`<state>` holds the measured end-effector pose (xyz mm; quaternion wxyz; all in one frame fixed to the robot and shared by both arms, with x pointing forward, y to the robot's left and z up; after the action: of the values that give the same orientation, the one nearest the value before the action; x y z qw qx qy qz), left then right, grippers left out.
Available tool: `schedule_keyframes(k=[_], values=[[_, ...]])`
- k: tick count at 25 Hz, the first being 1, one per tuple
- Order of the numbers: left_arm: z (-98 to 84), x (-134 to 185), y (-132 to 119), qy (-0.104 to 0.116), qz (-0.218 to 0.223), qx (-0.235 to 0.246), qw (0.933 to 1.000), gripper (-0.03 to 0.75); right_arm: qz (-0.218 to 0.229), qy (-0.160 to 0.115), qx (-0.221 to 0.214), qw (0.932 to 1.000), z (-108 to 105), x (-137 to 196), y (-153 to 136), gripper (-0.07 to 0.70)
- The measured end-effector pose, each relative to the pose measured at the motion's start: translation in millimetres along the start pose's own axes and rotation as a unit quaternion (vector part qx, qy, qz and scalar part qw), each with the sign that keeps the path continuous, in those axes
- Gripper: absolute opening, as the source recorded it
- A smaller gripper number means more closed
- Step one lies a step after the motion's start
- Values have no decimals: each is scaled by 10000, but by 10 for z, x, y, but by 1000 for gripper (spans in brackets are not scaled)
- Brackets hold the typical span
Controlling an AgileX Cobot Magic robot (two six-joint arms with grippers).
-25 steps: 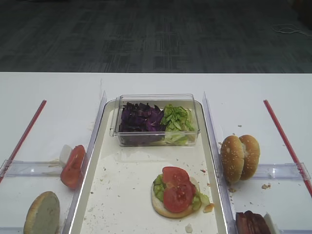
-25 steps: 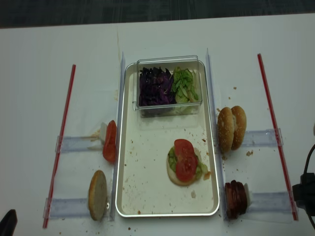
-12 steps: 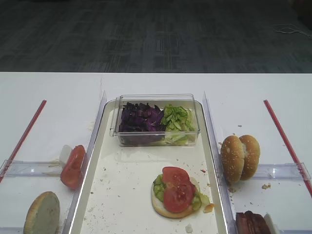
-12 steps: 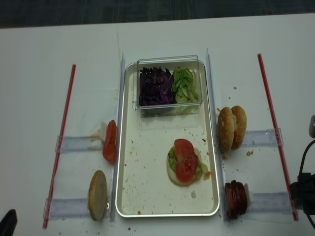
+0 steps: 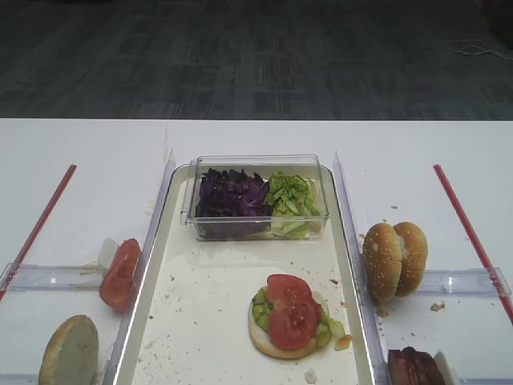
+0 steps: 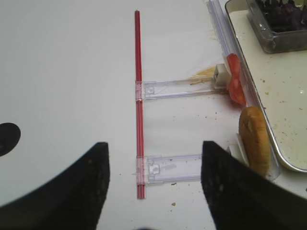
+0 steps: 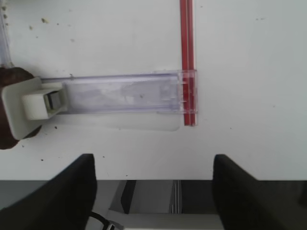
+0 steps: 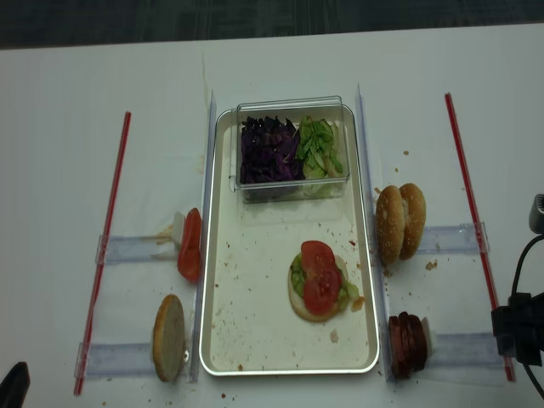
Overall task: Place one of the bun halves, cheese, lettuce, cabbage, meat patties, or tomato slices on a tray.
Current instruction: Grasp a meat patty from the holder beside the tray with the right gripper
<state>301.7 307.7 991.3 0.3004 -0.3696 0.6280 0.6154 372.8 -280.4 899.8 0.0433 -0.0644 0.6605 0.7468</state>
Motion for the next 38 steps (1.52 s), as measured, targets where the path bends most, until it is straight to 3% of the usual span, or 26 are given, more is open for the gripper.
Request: schedule_keyframes(k=[11,17,23,27,30,35,38], values=[[0,0,0,0,0,0,10000,421,-140,35,-530,9985,194,-57,13,541],[0,0,0,0,0,0,10000,421,11,505,-710,9962,470,-99,-99,542],[0,0,0,0,0,0,10000,421,172,1072,-617,9922,919,-133,-195,541],[0,0,0,0,0,0,10000,421,107,1239,-655,9901,1236,-190,-190,541],[0,0,0,0,0,0,10000,421,169,1218,-643,9903,1379,-205,-248,540],[0,0,0,0,0,0,10000,421,442,1110,-416,9920,1387,-198,-439,531],[0,0,0,0,0,0,10000,421,466,1055,-433,9924,1414,-212,-486,476]])
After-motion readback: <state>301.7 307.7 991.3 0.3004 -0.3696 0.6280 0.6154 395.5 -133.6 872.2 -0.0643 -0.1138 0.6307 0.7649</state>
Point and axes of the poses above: a point on each arm's last joint axis where the gripper is mounted, y pointing back along that axis away from the gripper, z along the wrist's bending axis when the last joint is at zero, x = y × z, the point moved 9 cm from there along -y, pointing out along that axis toward the gripper, and after that the axes turned 5 degrees about y, right-handed, at the moved point
